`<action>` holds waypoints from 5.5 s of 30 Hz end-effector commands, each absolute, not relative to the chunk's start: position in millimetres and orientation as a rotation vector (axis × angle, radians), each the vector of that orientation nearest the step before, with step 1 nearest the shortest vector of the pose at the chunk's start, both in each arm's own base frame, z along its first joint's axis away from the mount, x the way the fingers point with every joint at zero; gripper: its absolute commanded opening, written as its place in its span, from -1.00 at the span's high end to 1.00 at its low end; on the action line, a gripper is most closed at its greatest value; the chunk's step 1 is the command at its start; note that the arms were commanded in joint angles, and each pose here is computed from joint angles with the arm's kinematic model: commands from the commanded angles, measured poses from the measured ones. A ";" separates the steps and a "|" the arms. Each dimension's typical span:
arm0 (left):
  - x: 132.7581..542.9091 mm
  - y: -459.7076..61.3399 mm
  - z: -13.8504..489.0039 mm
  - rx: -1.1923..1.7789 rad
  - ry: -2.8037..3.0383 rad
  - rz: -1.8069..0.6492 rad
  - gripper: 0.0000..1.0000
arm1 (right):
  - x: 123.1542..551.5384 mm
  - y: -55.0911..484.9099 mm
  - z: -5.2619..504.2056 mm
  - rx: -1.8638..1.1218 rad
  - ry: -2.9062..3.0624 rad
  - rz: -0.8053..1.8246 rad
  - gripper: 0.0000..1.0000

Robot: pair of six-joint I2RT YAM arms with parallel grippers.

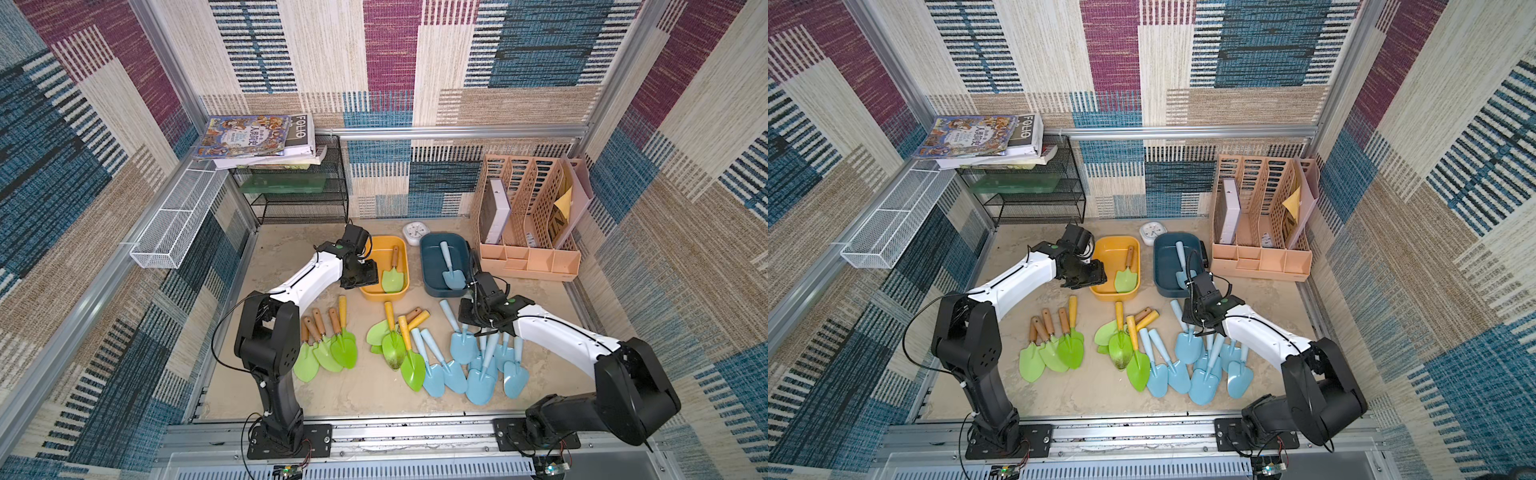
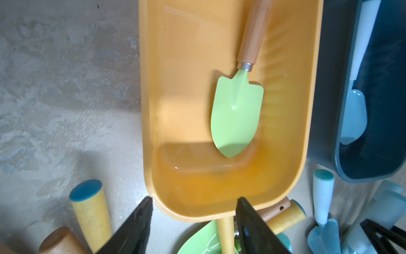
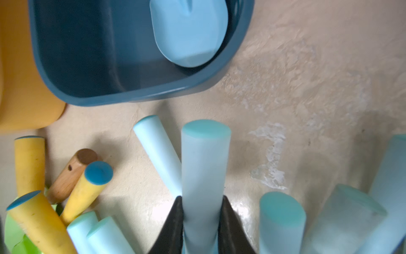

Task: Sort the small shovels by color and place them into the storage box
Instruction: Pick up the shovel from the center of the board, then place the shovel in the storage box, then pick up the shovel from the center of the board, then place the shovel in the storage box.

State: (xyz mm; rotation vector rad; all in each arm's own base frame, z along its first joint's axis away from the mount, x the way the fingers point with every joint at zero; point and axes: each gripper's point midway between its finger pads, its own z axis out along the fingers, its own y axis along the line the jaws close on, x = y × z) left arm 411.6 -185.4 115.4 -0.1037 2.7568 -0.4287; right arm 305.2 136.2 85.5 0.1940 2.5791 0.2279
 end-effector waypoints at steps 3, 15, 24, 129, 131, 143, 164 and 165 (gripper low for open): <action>415.3 -191.4 114.3 -0.118 2.755 -0.471 -0.24 | 308.2 133.6 118.2 0.154 2.552 0.246 0.80; 404.8 -189.6 109.4 -0.165 2.761 -0.496 -0.24 | 427.8 125.8 199.1 0.055 2.370 0.231 0.78; 393.9 -176.8 113.9 -0.181 2.768 -0.432 -0.24 | 525.1 133.7 182.5 -0.055 2.362 0.165 0.78; 335.2 -97.2 108.4 -0.404 2.892 -0.212 1.00 | 422.2 241.3 119.4 -0.259 2.492 0.247 0.20; 349.1 -103.0 135.9 -0.371 2.823 -0.259 1.00 | 423.9 237.9 125.7 -0.248 2.479 0.239 0.20; 497.9 -183.5 198.2 -0.075 2.534 -0.518 1.00 | 417.4 187.4 145.3 -0.146 2.471 0.171 0.22; 542.0 -230.4 83.7 0.110 2.695 -0.314 0.82 | 392.2 146.1 134.6 -0.066 2.507 0.137 0.22; 542.1 -230.1 83.3 0.113 2.694 -0.306 0.73 | 391.3 146.4 132.0 -0.062 2.511 0.143 0.21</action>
